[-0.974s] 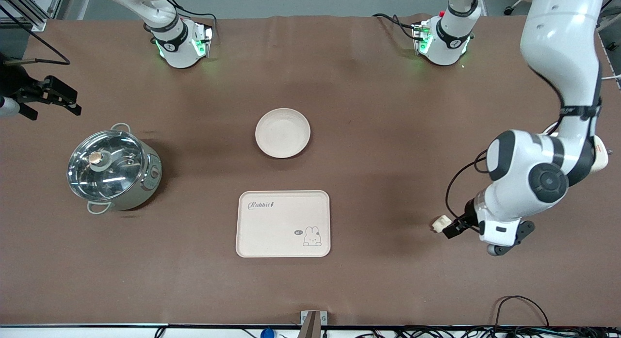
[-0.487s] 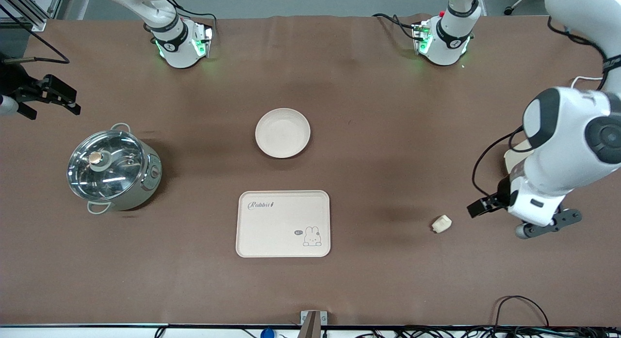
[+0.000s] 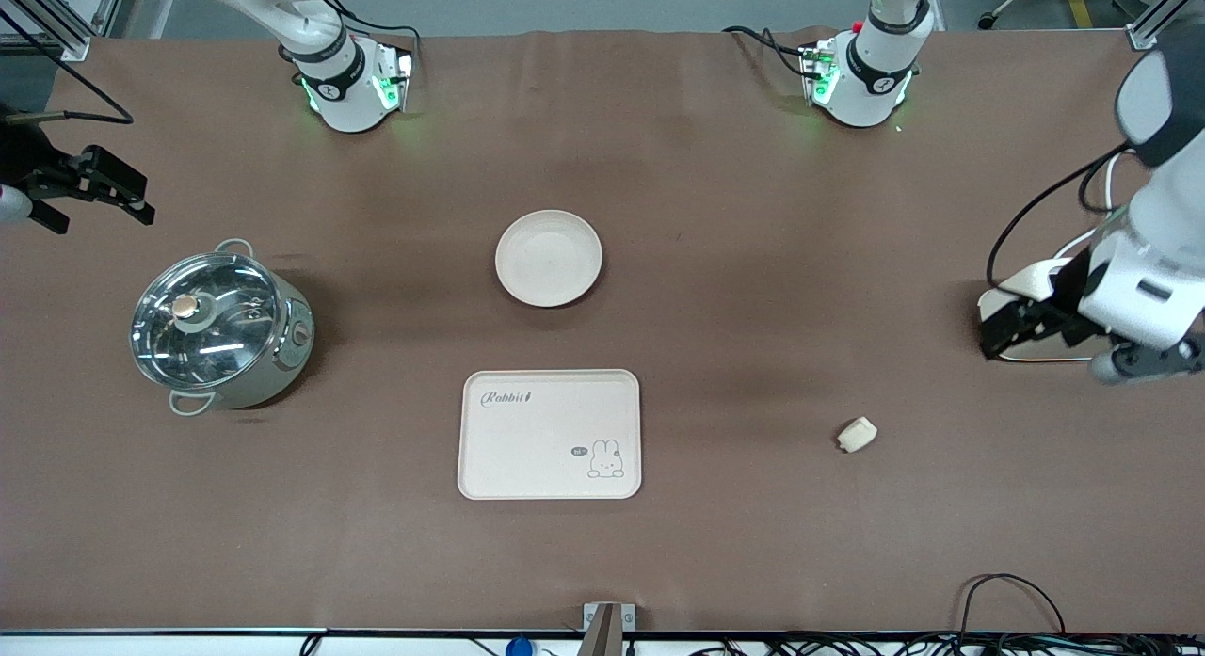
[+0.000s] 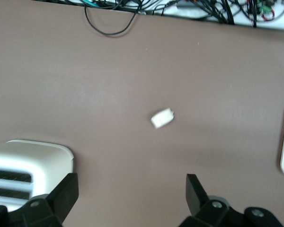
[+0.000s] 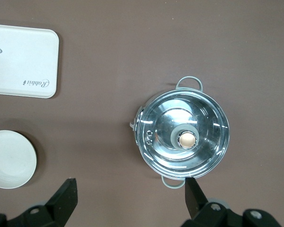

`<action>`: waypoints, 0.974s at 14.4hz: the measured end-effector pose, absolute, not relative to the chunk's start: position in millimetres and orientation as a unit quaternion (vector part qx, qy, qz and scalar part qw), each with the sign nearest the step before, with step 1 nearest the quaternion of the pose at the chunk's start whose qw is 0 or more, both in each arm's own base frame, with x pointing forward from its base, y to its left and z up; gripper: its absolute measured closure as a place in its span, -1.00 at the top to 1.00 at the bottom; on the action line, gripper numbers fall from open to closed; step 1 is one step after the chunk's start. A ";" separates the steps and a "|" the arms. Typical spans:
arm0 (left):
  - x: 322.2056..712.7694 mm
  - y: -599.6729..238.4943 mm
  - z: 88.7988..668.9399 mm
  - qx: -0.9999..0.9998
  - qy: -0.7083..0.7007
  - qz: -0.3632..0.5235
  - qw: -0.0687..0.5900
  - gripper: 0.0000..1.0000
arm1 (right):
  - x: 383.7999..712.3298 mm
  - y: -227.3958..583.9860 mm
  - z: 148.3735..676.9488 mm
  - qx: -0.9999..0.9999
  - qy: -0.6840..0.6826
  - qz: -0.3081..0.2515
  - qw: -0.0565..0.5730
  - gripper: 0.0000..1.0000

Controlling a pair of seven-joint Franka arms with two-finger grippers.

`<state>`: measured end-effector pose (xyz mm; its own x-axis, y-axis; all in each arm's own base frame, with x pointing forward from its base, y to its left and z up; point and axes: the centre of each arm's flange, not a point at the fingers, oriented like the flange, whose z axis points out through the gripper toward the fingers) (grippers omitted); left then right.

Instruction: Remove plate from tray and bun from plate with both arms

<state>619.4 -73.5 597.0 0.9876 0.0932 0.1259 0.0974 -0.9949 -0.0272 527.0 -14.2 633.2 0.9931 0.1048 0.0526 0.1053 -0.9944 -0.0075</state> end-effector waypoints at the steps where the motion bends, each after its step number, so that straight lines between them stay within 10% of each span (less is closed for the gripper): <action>1: 605.8 -71.6 612.4 -0.998 -0.032 -0.055 0.022 1.00 | 527.0 -14.2 633.3 -0.998 -0.053 -0.026 0.005 1.00; 14: 524.2 -55.9 649.7 -0.999 0.040 -0.011 0.013 1.00 | 528.0 -18.2 633.7 -0.998 -0.048 -0.031 0.005 1.00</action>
<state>524.2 -55.9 649.7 0.9966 -0.0796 0.0217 -0.0790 -0.9965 -0.0271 528.0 -18.2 633.7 0.9935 0.0959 0.0620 0.0965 -0.9953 -0.0071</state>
